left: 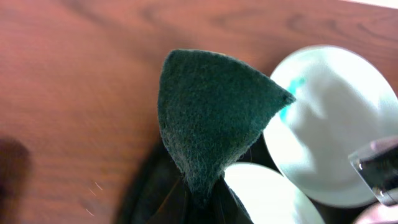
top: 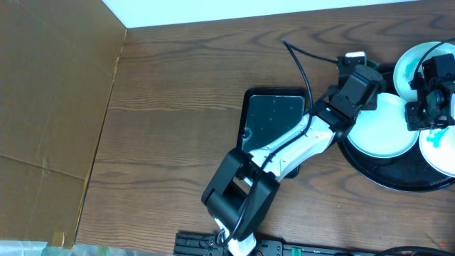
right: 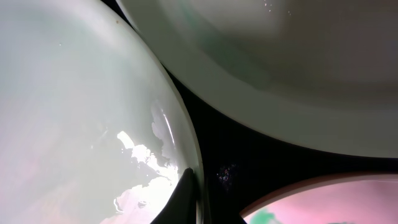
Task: Clean dirty plates on tray and stack at the side
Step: 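Rub the sponge on the plate held by the right gripper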
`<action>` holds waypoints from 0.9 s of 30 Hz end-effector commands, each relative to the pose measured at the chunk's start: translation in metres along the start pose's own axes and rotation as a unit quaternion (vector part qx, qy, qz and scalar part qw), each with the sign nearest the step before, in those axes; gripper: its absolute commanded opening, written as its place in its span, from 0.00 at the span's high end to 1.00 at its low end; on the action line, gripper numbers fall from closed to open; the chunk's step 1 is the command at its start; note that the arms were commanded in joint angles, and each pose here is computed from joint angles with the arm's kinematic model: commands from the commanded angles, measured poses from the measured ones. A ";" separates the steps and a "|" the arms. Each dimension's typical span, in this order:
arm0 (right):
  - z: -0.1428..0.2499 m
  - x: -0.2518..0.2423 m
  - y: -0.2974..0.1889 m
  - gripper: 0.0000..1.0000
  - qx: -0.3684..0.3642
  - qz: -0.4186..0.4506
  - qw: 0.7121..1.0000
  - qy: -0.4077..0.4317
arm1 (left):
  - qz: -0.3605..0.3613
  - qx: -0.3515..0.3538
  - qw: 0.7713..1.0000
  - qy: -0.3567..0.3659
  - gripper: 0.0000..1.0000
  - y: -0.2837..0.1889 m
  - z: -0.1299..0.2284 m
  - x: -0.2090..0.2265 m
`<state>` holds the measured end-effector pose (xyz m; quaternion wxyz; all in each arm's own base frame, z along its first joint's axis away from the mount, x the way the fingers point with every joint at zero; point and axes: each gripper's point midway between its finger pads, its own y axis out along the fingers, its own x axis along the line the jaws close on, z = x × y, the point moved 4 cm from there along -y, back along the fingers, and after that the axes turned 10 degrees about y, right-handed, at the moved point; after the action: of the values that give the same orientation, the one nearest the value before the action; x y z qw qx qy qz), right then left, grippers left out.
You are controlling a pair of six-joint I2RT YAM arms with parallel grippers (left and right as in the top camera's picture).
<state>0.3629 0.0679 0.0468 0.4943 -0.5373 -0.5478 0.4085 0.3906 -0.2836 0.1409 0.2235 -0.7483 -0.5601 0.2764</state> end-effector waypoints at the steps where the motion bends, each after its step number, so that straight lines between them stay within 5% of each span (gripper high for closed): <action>1: 0.007 -0.008 0.008 0.99 0.012 0.015 1.000 -0.007 | 0.032 0.065 0.994 -0.082 0.93 0.020 0.034 -0.009; 10: 0.007 -0.008 0.008 0.99 0.012 0.015 1.000 -0.007 | 0.022 0.135 0.988 -0.065 0.93 0.054 0.087 -0.005; 16: 0.007 -0.008 0.008 0.99 0.012 0.015 1.000 -0.007 | 0.040 0.127 0.989 0.058 0.93 0.055 0.086 -0.006; 21: 0.007 -0.008 0.008 0.99 0.013 0.015 1.000 -0.007 | 0.044 0.126 0.969 0.209 0.93 0.055 0.088 -0.001; 27: 0.007 -0.008 0.008 0.99 0.013 0.015 1.000 -0.009 | -0.033 0.110 0.964 0.240 0.93 0.045 0.072 0.018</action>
<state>0.3629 0.0680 0.0468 0.4941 -0.5373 -0.5480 0.4085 0.3765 -0.2946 0.0551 0.3977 -0.7685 -0.4629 0.1922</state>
